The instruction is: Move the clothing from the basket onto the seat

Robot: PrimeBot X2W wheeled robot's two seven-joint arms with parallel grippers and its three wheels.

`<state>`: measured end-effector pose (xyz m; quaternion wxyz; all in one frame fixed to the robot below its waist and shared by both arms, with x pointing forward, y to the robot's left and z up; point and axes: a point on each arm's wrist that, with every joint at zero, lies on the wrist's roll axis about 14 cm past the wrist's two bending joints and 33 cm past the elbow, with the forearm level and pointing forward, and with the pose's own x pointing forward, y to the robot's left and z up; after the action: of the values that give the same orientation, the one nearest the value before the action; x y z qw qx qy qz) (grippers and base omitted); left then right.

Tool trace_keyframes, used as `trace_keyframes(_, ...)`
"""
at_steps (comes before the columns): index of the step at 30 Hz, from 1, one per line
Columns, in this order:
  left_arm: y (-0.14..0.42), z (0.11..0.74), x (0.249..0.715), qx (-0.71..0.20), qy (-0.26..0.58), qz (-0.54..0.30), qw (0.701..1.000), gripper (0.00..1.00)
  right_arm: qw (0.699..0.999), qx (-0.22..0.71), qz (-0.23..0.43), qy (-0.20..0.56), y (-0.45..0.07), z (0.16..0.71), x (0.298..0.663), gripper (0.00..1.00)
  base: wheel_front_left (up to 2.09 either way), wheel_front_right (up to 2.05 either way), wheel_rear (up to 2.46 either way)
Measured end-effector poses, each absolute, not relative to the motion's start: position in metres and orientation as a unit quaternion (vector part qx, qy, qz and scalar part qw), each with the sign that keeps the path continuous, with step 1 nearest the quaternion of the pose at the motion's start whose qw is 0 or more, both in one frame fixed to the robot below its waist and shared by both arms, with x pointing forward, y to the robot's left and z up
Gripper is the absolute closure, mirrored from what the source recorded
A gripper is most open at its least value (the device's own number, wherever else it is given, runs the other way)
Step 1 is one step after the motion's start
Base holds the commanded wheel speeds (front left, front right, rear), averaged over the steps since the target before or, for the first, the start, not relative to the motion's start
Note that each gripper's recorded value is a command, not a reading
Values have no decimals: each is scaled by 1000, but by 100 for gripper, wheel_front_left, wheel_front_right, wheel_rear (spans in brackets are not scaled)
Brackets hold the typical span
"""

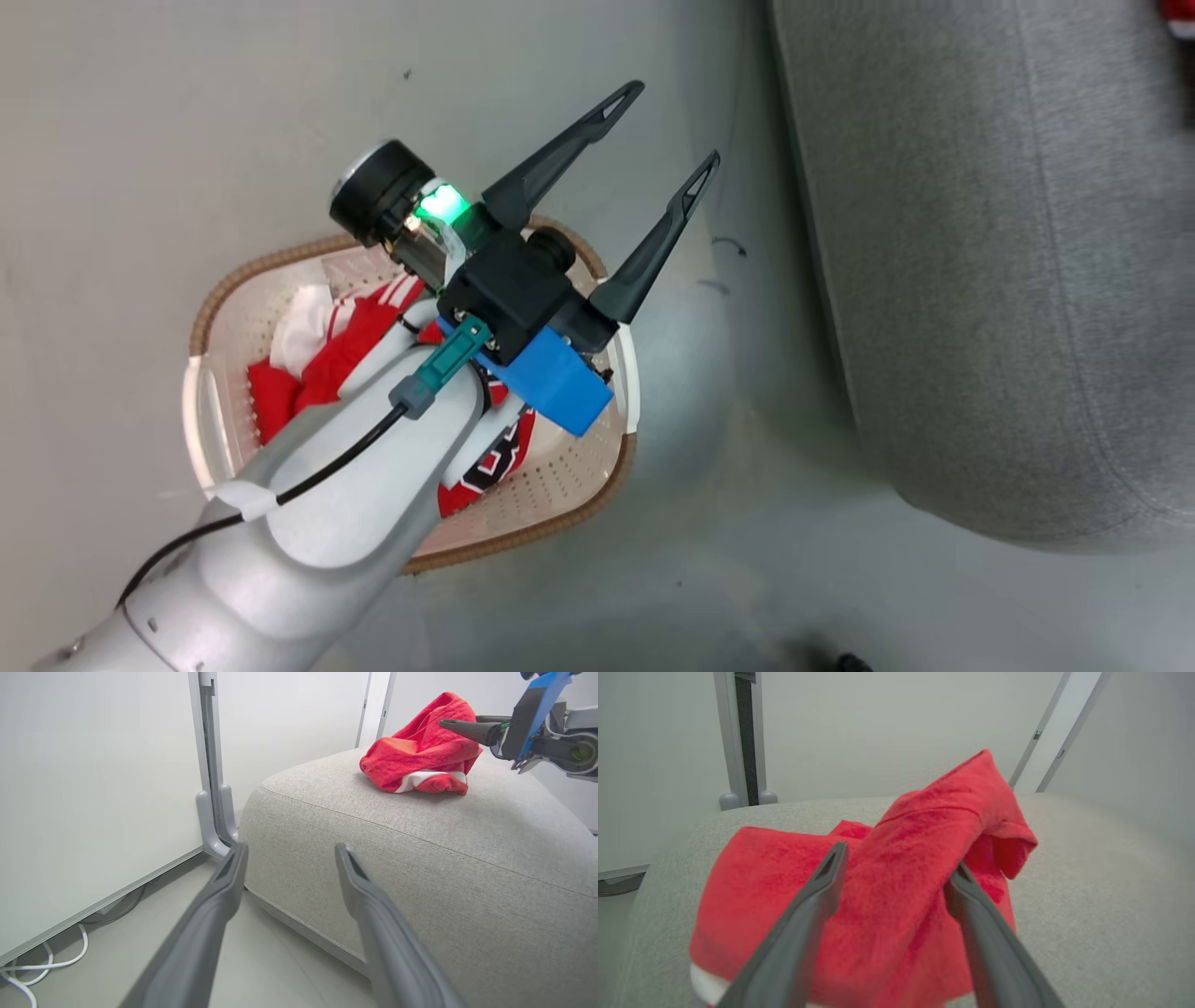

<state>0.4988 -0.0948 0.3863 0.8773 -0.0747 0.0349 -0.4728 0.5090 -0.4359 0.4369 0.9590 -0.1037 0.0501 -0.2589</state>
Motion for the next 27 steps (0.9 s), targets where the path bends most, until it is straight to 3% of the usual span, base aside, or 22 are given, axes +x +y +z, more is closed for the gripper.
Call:
trace_keyframes(11, -73, 436, 489, -76, 12, -424, 903, 0, 973, -110, -202, -11, -383, 490, 474, 0, 0, 0, 0)
trace_keyframes(27, 26, 484, 470, -72, -11, -265, 962, 0, 996, -42, -22, -79, -237, 528, 468, 0, 0, 0, 0)
